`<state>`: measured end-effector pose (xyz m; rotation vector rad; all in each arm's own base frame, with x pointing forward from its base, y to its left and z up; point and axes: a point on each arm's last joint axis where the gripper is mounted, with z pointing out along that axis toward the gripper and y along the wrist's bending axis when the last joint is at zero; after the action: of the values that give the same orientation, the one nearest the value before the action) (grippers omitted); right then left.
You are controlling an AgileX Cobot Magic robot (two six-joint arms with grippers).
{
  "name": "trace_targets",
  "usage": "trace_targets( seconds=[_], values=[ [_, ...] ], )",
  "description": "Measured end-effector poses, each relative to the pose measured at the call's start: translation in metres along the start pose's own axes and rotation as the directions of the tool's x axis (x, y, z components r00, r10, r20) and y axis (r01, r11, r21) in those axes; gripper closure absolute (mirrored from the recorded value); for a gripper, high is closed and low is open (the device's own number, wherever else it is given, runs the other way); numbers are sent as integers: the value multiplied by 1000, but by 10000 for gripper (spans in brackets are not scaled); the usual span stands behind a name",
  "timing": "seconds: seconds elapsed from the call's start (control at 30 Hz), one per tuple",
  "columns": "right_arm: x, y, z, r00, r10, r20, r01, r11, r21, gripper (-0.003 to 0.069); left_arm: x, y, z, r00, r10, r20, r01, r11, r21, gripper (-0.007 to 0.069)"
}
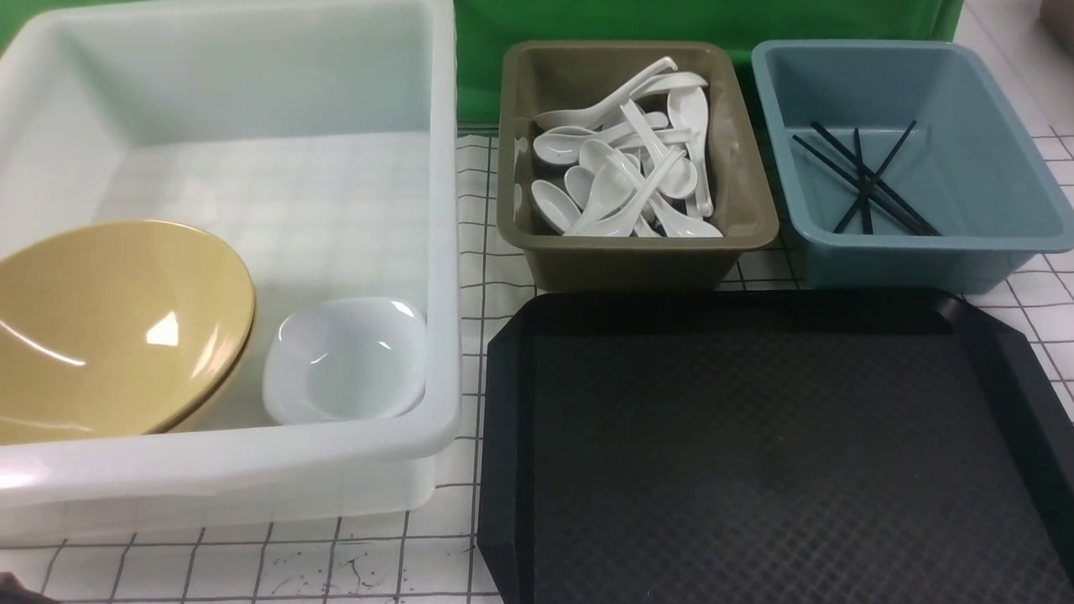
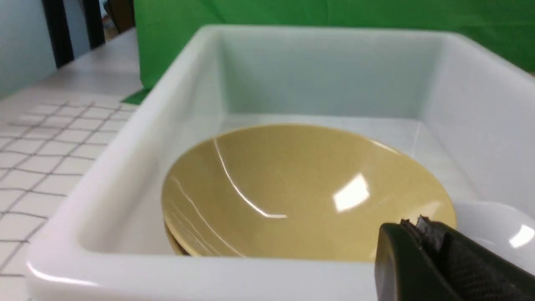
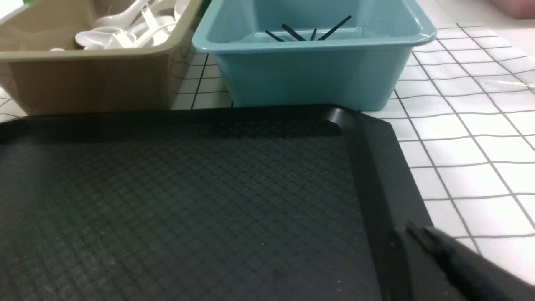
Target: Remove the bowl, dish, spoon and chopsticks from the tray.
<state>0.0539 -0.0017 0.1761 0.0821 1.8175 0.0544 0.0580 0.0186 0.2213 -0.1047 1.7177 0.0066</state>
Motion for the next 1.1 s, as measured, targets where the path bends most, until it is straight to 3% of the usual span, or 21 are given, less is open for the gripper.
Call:
trace_targets(
  seconds=[0.2,0.37,0.47,0.67,0.73,0.87,0.93,1.03,1.1],
  values=[
    [0,0,0,1000,0,1,0,1000,0,606,7,-5,0,997,-57,-50,59,998,35,631],
    [0,0,0,1000,0,1,0,1000,0,601,6,-4,-2,999,20,-31,-21,1000,-19,631],
    [0,0,0,1000,0,1,0,1000,0,597,3,-2,-4,999,25,23,-23,996,-90,631],
    [0,0,0,1000,0,1,0,1000,0,589,8,8,-10,992,-86,95,108,960,-260,631],
    [0,0,0,1000,0,1,0,1000,0,587,13,9,-8,990,-90,107,117,953,-280,631],
    [0,0,0,1000,0,1,0,1000,0,583,18,6,-4,987,-29,155,67,966,-248,631],
    [0,0,0,1000,0,1,0,1000,0,581,17,0,-2,977,-16,211,51,985,-164,631],
    [0,0,0,1000,1,1,-1,1000,0,580,17,-4,-1,973,-14,229,46,990,-132,631],
    [0,0,0,1000,1,1,-1,1000,0,578,17,-11,0,966,-119,230,130,991,-37,631]
  ],
)
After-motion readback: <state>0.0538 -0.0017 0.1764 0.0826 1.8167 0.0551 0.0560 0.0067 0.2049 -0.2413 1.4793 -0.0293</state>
